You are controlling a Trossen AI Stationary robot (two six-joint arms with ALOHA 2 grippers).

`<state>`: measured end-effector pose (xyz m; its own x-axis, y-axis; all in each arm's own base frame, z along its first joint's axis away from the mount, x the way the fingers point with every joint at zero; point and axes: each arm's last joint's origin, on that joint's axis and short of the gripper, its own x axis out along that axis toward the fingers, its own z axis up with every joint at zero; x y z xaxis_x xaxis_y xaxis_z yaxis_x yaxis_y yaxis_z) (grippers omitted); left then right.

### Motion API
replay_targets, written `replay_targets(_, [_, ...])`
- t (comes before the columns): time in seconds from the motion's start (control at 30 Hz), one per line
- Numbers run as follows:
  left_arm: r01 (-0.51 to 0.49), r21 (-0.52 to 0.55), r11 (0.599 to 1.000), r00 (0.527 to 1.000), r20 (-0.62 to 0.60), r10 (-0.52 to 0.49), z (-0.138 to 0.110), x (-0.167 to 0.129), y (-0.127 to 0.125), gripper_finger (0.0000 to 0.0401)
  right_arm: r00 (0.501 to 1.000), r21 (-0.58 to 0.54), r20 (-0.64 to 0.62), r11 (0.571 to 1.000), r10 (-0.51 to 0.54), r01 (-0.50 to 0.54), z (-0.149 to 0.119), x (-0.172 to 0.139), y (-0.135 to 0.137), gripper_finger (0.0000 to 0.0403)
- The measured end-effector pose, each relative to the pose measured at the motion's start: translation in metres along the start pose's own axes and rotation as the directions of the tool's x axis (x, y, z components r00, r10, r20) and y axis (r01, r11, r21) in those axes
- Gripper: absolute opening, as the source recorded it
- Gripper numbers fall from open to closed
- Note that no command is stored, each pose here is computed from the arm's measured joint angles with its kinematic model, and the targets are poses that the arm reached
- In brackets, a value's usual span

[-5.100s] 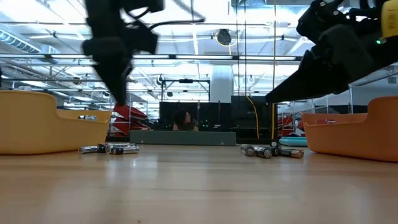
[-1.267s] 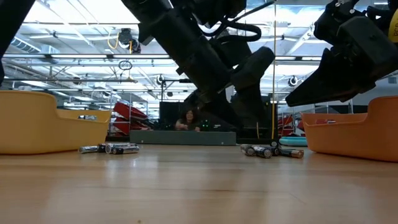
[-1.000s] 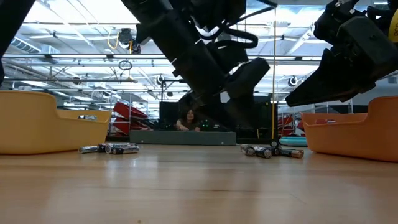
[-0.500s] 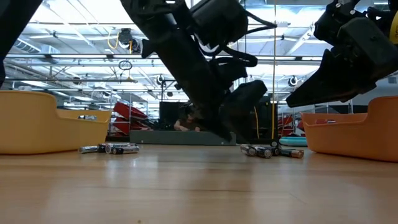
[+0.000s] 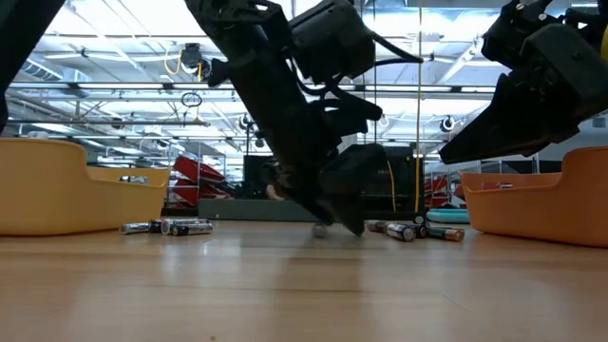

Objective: Sort batteries
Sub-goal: Put the silver battery into the yellow bin

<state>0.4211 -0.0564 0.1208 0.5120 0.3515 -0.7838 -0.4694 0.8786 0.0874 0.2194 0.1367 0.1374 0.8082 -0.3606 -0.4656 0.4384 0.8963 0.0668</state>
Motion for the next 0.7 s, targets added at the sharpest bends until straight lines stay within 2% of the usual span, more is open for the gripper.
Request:
replay_targets(0.07, [-0.008,0.029,1.000,1.000,-0.015,0.009,0.002,-0.008,0.003,0.0279,1.000,-0.001,-0.001,1.000,0.002,-0.002,0.000,0.000,0.000,0.0084])
replay_targets(0.23, [0.012,0.013,1.000,0.999,-0.048,-0.011,0.012,-0.042,0.012,0.0279,1.000,-0.003,-0.013,1.000,-0.005,0.005,-0.003,-0.002,0.000,0.0084])
replay_targets(0.37, [-0.009,0.001,1.000,0.990,-0.144,0.009,-0.001,-0.066,0.008,0.0279,1.000,0.000,-0.011,1.000,-0.015,0.015,-0.003,-0.001,-0.001,0.0084])
replay_targets(0.57, [-0.120,-0.034,0.992,0.952,-0.287,0.105,-0.021,-0.073,0.011,0.0279,1.000,0.012,-0.001,1.000,-0.008,0.008,-0.001,0.000,0.000,0.0084])
replay_targets(0.7, [-0.099,-0.052,0.994,0.942,-0.326,0.077,-0.023,-0.073,0.011,0.0279,1.000,0.000,0.009,1.000,0.002,-0.002,0.001,0.000,0.001,0.0084])
